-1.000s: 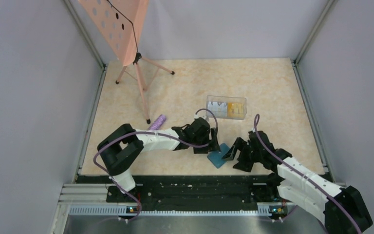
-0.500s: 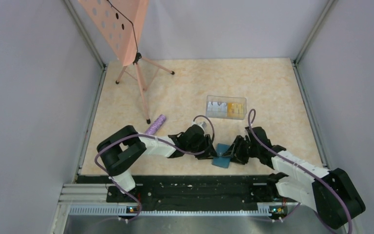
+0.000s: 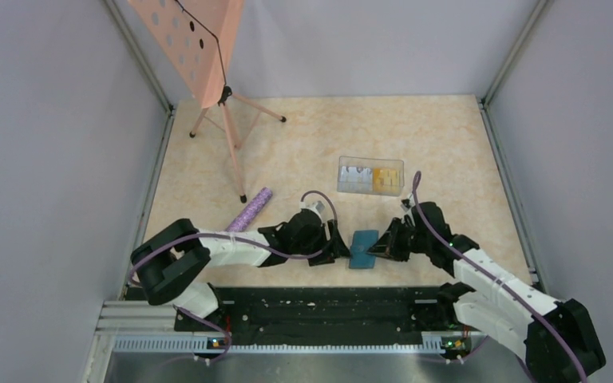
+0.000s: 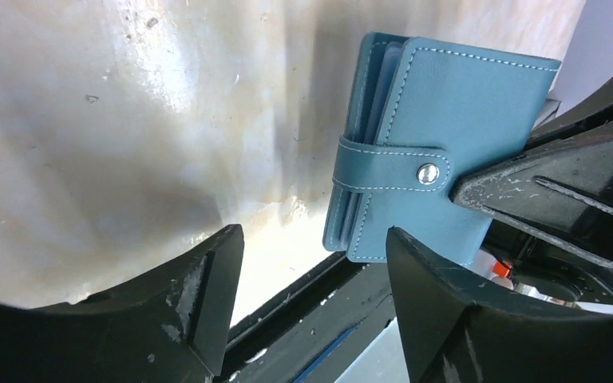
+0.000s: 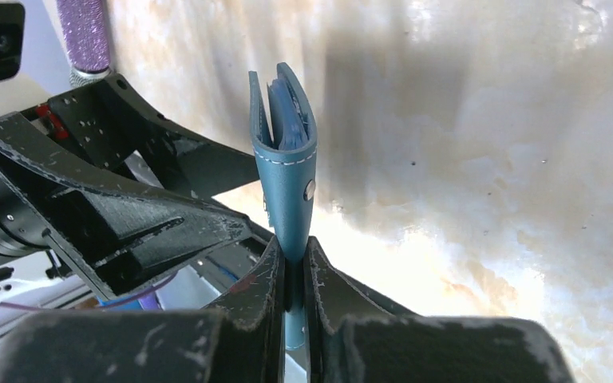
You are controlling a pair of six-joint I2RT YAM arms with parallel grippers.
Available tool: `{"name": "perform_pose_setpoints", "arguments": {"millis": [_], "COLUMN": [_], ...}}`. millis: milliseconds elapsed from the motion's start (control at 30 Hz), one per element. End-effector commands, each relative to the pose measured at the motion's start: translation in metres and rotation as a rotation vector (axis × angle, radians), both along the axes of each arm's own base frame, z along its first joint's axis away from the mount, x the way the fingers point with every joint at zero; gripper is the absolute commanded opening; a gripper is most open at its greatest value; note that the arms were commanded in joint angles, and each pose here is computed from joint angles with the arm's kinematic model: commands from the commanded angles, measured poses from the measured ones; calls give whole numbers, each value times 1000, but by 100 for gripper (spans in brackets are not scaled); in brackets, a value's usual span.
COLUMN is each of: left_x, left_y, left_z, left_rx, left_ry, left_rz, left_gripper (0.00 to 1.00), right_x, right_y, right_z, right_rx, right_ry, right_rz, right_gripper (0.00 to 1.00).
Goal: Put the credit cards into the card holder
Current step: Open the card holder at the center of the board.
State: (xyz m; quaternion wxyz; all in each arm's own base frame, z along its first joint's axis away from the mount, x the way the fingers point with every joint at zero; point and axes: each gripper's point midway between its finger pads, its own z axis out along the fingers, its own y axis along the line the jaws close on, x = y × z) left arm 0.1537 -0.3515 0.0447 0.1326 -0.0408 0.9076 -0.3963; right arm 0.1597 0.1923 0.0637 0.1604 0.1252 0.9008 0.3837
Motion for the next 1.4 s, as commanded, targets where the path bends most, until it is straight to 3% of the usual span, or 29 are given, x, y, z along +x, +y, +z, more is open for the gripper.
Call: {"name": "perform_pose_setpoints", "arguments": {"millis": [0, 333, 600, 900, 1067, 1367], "left_x": [3, 1, -7, -10, -9, -11], "left_y": [11, 5, -21, -8, 13, 51], "left_z": [27, 62, 46, 22, 9, -12], "left_rx": [12, 252, 376, 520, 620, 693], "left_ry": [-93, -215, -199, -158, -140, -81], "left_rz": [0, -31, -95, -72, -39, -2], "left_gripper": [73, 72, 65, 51, 36, 28], "right_x": [3, -11, -18, -21, -22, -22], "right_y": [2, 12, 24, 26, 25, 24], "right_z": [31, 41, 49, 54, 57, 64], "right_rx": [-5, -87, -78, -61, -57, -58], "right_ry": [-63, -43, -45, -53, -55, -68], "right_rz": [62, 112, 125, 131, 131, 138], "right_gripper": [0, 0, 0, 0, 0, 0]}}
